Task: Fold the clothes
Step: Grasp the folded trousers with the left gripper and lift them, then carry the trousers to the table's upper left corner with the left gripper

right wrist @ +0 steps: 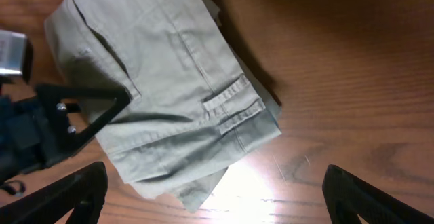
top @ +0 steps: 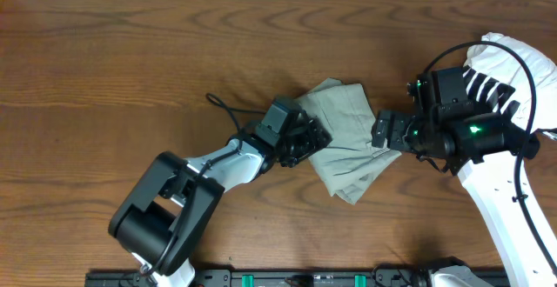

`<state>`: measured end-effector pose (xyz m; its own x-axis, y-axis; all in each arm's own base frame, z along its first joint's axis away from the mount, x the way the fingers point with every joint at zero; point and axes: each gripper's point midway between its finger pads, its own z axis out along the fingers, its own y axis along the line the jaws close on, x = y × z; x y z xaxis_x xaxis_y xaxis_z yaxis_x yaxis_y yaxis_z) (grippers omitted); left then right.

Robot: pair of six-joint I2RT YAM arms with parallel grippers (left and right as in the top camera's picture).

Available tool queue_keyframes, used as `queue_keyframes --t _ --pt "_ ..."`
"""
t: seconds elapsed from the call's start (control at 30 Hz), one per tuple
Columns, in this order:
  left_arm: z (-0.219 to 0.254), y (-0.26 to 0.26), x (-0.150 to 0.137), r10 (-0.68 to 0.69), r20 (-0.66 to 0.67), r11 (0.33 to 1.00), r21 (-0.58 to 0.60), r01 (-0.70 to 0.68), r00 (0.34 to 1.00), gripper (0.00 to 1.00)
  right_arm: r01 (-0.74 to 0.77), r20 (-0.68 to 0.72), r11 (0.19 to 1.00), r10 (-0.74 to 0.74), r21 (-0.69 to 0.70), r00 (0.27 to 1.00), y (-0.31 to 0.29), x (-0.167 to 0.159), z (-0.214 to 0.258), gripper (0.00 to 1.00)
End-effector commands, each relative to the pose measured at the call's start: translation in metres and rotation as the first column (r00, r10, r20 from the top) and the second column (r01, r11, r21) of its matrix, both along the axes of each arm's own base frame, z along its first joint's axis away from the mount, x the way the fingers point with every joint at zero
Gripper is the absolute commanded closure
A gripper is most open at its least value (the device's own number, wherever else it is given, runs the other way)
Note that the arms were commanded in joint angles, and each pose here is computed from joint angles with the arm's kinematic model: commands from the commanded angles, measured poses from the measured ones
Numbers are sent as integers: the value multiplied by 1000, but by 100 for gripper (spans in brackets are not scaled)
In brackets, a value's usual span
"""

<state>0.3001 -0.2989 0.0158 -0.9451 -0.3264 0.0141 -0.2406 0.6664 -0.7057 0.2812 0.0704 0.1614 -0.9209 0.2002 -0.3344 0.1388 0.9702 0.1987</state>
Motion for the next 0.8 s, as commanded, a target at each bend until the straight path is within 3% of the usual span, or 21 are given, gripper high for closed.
queue_keyframes --t 0.0,0.1,0.13,0.3,0.53,0.77 --pt "-24 11 -7 19 -34 998 66 -17 999 65 -15 23 1000 15 5 1000 1 1 8 1" --pt "-25 14 -2 39 -18 996 86 -37 999 92 -15 11 1000 15 2 1000 0 -2 7 1" --pt "-26 17 0 49 -10 994 96 -48 999 94 -15 6 1000 15 1 1000 0 -3 6 1" --pt "-20 30 28 134 64 986 96 -139 989 94 -15 -29 1000 14 -10 999 -3 -11 3 1" --pt "-11 90 83 394 56 917 33 -396 917 94 -15 -67 1000 14 -17 998 -5 -20 0 1" --pt "3 205 144 679 156 726 3 -687 718 94 -15 -94 1000 13 -22 995 -6 -26 -3 1"
